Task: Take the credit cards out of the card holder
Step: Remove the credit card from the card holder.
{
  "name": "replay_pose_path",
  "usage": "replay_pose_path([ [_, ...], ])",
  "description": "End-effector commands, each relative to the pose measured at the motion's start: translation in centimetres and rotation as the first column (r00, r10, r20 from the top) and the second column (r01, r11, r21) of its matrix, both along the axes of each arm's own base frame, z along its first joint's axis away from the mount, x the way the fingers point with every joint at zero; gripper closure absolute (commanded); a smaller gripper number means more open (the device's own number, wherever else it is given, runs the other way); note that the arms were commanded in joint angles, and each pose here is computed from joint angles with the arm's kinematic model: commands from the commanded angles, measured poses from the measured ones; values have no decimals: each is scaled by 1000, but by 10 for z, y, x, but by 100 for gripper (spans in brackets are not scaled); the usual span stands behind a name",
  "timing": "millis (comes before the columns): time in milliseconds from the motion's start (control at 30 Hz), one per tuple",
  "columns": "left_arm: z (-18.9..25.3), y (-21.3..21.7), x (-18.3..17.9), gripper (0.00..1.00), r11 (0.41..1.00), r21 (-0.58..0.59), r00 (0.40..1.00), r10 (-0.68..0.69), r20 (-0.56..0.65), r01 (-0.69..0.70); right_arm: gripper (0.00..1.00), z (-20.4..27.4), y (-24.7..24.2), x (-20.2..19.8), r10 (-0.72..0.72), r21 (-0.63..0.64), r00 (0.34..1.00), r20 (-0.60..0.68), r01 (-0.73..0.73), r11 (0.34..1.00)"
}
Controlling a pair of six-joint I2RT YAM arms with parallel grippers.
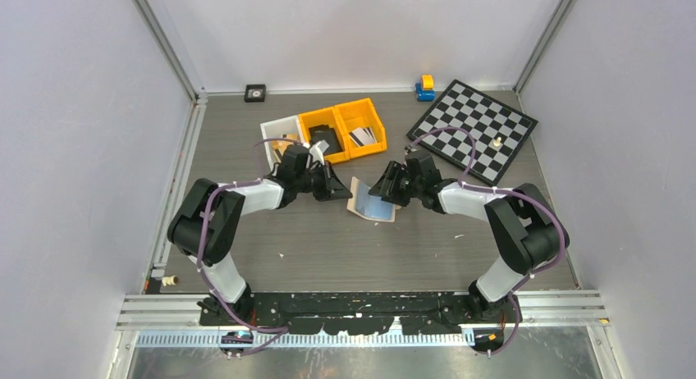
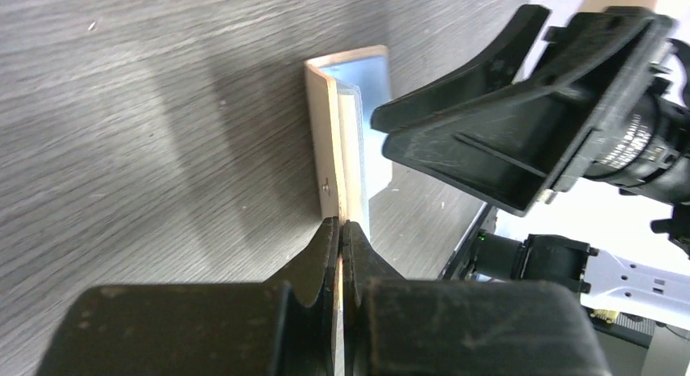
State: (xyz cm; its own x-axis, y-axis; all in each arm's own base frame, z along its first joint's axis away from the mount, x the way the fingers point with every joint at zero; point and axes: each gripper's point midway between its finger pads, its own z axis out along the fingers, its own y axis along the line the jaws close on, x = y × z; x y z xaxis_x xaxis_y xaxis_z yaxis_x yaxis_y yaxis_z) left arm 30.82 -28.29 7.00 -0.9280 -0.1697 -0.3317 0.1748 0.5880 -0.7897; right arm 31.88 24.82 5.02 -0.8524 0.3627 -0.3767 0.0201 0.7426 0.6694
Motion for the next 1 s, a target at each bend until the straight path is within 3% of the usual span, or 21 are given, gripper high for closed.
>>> replay_pose_path([
  [0,42,-11,5,100,990,-138,992,-21,125,39,50,22,1,10,2,-18,997,78,-1,1000],
  [100,57,-17,2,99,977,-201,985,-43,164,76,62,17,1,11,2,-32,998,62,-1,999],
  [200,59,-20,-1,99,976,-199,983,-59,173,93,67,11,1,11,3,-42,999,42,-1,999],
  [500,40,-3,7,100,996,-86,991,14,135,-2,56,12,0,11,-19,-35,999,39,20,999],
  [667,39,4,10,100,995,-89,991,44,125,-33,51,16,-5,14,-50,-4,998,43,50,999],
  [833,38,5,11,100,996,-81,991,45,124,-35,50,24,0,17,-57,189,998,28,51,981],
  [967,34,4,11,100,997,-76,994,38,102,-31,50,24,10,16,-26,270,1000,11,22,963],
])
